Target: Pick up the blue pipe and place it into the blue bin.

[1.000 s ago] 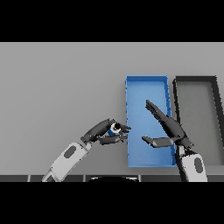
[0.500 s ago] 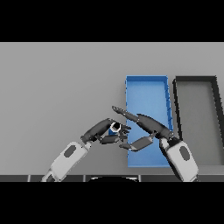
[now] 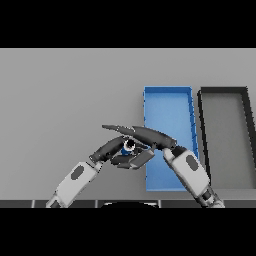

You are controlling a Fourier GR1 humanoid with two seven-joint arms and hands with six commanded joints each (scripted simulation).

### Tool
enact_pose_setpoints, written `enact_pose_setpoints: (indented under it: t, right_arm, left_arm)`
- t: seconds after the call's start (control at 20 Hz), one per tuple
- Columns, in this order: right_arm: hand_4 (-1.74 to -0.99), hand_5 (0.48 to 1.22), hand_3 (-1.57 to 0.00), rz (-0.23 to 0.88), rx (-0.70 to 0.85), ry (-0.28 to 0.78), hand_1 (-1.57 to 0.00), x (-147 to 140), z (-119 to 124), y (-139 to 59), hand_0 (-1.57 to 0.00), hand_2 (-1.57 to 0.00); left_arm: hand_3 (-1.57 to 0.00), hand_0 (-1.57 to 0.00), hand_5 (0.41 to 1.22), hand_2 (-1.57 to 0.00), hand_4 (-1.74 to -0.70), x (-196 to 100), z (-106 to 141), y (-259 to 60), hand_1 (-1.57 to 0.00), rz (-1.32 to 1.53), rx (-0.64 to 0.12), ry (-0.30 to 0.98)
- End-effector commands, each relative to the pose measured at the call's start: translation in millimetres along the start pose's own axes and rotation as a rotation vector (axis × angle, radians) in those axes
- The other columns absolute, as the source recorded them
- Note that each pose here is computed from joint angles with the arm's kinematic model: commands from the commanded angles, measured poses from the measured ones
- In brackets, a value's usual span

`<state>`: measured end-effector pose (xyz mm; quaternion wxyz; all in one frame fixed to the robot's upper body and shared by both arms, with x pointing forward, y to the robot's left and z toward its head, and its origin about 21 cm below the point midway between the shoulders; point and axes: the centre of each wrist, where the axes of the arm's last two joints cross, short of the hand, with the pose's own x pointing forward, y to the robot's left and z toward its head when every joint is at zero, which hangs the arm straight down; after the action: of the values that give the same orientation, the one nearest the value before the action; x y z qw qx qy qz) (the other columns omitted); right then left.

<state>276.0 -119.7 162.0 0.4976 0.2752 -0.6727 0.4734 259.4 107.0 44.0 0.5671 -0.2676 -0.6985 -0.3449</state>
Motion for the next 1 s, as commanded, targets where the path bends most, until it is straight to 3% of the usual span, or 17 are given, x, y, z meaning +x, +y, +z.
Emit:
enact_pose_setpoints:
  t: [0.0, 0.05, 0.1, 0.15, 0.2, 0.3, 0.4, 0.5, 0.55, 0.75, 0.8, 0.85, 0.95]
  right_arm:
    - [-1.294, 0.509, -0.16, 0.001, 0.015, 0.012, -0.22, 1.1, -9.5, -1.5, -0.18, -0.24]
    - [-1.335, 0.507, -0.30, 0.004, 0.037, 0.019, -0.38, 0.2, -14.0, 0.3, -0.35, -0.38]
    - [-1.362, 0.508, -0.44, 0.009, 0.058, 0.020, -0.53, 0.7, -17.7, 0.9, -0.53, -0.53]
    - [-1.430, 0.522, -0.63, 0.021, 0.070, 0.006, -0.70, 2.5, -18.8, 0.2, -0.72, -0.74]
    - [-1.486, 0.550, -0.77, 0.004, 0.091, -0.019, -0.87, 4.5, -21.1, 1.8, -0.89, -0.91]
    - [-1.562, 0.666, -0.96, -0.048, 0.120, -0.029, -1.12, 1.5, -22.5, 2.8, -1.13, -1.14]
    - [-1.495, 0.826, -1.18, -0.103, 0.120, -0.049, -1.29, -5.2, -25.7, 4.3, -1.29, -1.30]
    - [-1.452, 0.968, -1.32, -0.112, 0.106, -0.115, -1.39, -4.9, -25.8, 6.2, -1.39, -1.40]
    - [-1.441, 1.019, -1.37, -0.058, 0.102, -0.140, -1.42, -5.8, -23.6, 5.5, -1.43, -1.43]
    - [-1.470, 1.138, -1.49, -0.006, 0.115, -0.138, -1.51, -0.9, -24.2, 5.8, -1.51, -1.51]
    - [-1.475, 1.155, -1.51, -0.018, 0.106, -0.135, -1.52, -1.6, -24.4, 6.7, -1.52, -1.53]
    - [-1.480, 1.168, -1.52, -0.037, 0.103, -0.146, -1.53, -2.2, -26.5, 8.3, -1.53, -1.53]
    - [-1.487, 1.187, -1.54, -0.058, 0.099, -0.142, -1.55, -0.7, -25.0, 9.5, -1.55, -1.55]
  left_arm:
    - [-1.29, -1.39, 1.221, -1.32, -1.74, 1.5, -4.4, 2.3, -1.33, -0.052, -0.001, 0.004]
    - [-1.03, -1.18, 1.221, -1.06, -1.68, 0.4, -1.8, 3.4, -1.08, -0.112, -0.031, 0.073]
    - [-0.82, -0.99, 1.221, -0.85, -1.55, 3.0, -1.7, 3.3, -0.88, -0.134, -0.066, 0.124]
    - [-0.66, -0.82, 1.221, -0.68, -1.48, 4.5, 2.2, 5.6, -0.71, -0.151, -0.063, 0.136]
    - [-0.58, -0.78, 1.221, -0.69, -1.53, 4.2, -1.0, 4.1, -0.71, -0.142, -0.045, 0.110]
    - [-0.94, -1.06, 1.221, -0.97, -1.61, 1.0, -2.3, 0.0, -1.02, -0.116, -0.010, 0.089]
    - [-1.17, -1.25, 1.221, -1.12, -1.66, 0.1, 0.5, -0.5, -1.22, -0.063, 0.009, 0.087]
    - [-1.31, -1.36, 1.221, -1.25, -1.69, 0.1, -2.0, -2.8, -1.34, -0.021, 0.018, 0.031]
    - [-1.36, -1.40, 1.221, -1.31, -1.70, -0.5, -2.5, -3.5, -1.39, -0.012, 0.019, 0.025]
    - [-1.49, -1.50, 1.221, -1.40, -1.72, 1.0, 0.1, 1.6, -1.50, -0.009, 0.030, 0.024]
    - [-1.50, -1.52, 1.221, -1.39, -1.73, 0.2, 0.5, 4.8, -1.51, -0.002, 0.030, 0.022]
    - [-1.33, -1.43, 1.221, -1.22, -1.65, 0.2, 3.0, 2.9, -1.35, -0.021, 0.026, 0.008]
    - [-0.85, -0.93, 1.221, -0.78, -1.41, 2.0, 3.6, 5.7, -0.87, -0.111, -0.020, 0.011]
